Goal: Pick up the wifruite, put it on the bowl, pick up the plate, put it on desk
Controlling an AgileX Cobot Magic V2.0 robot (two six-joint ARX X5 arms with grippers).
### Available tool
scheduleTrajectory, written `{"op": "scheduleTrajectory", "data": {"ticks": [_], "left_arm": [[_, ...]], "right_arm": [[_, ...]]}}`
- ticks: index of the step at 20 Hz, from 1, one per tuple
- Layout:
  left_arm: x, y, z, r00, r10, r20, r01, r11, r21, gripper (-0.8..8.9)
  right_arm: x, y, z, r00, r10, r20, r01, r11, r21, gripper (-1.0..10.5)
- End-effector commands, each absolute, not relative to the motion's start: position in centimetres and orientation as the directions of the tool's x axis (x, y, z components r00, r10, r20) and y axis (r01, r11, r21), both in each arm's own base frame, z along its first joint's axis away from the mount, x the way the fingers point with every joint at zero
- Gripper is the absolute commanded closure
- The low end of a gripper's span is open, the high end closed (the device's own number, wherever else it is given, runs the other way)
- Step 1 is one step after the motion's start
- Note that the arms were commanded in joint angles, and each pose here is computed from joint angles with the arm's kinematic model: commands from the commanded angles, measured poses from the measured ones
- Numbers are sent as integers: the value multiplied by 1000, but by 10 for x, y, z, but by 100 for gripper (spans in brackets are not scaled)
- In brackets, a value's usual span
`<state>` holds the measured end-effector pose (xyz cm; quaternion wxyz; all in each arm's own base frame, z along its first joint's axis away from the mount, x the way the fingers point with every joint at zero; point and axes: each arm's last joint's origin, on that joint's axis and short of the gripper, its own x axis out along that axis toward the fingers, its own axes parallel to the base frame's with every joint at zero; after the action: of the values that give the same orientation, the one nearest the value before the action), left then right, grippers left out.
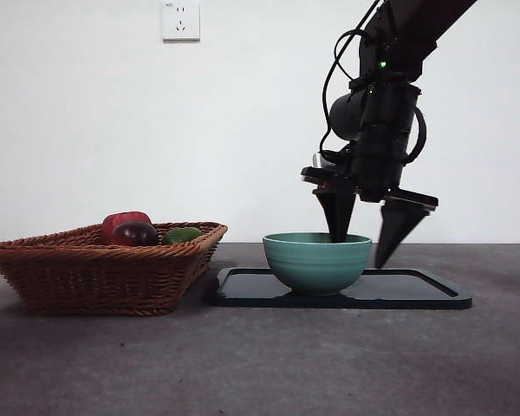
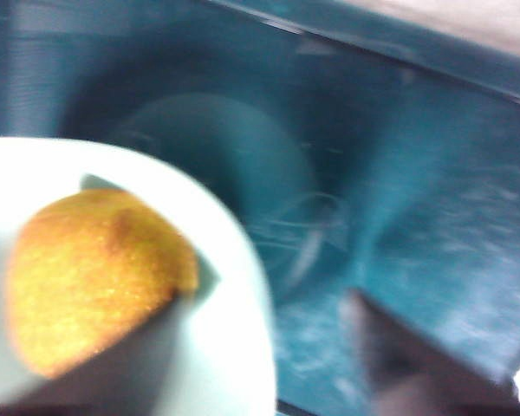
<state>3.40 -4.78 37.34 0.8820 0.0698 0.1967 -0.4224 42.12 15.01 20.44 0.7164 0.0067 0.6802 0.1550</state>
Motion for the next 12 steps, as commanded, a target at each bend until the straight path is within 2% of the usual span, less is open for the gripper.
{"op": "scheduleTrajectory", "data": {"ticks": [1, 4, 6, 9, 12], "left_arm": [[34, -48, 377, 567, -726, -389, 780, 625, -29, 251], [34, -48, 377, 567, -726, -389, 780, 625, -29, 251], [34, -48, 377, 567, -726, -389, 780, 625, -29, 251], [34, -48, 377, 567, -726, -389, 780, 625, -29, 251], [34, -48, 377, 567, -726, -390, 780, 625, -30, 251]], "right_arm": [[427, 144, 218, 35, 200, -979, -204, 961, 189, 482], [423, 133, 273, 112, 139, -984, -195, 974, 116, 387], [403, 131, 319, 216, 169, -962, -219, 968, 121, 366], [350, 121, 384, 357, 197, -913, -264, 959, 104, 366], [278, 94, 415, 436, 143, -889, -242, 970, 38, 366]]}}
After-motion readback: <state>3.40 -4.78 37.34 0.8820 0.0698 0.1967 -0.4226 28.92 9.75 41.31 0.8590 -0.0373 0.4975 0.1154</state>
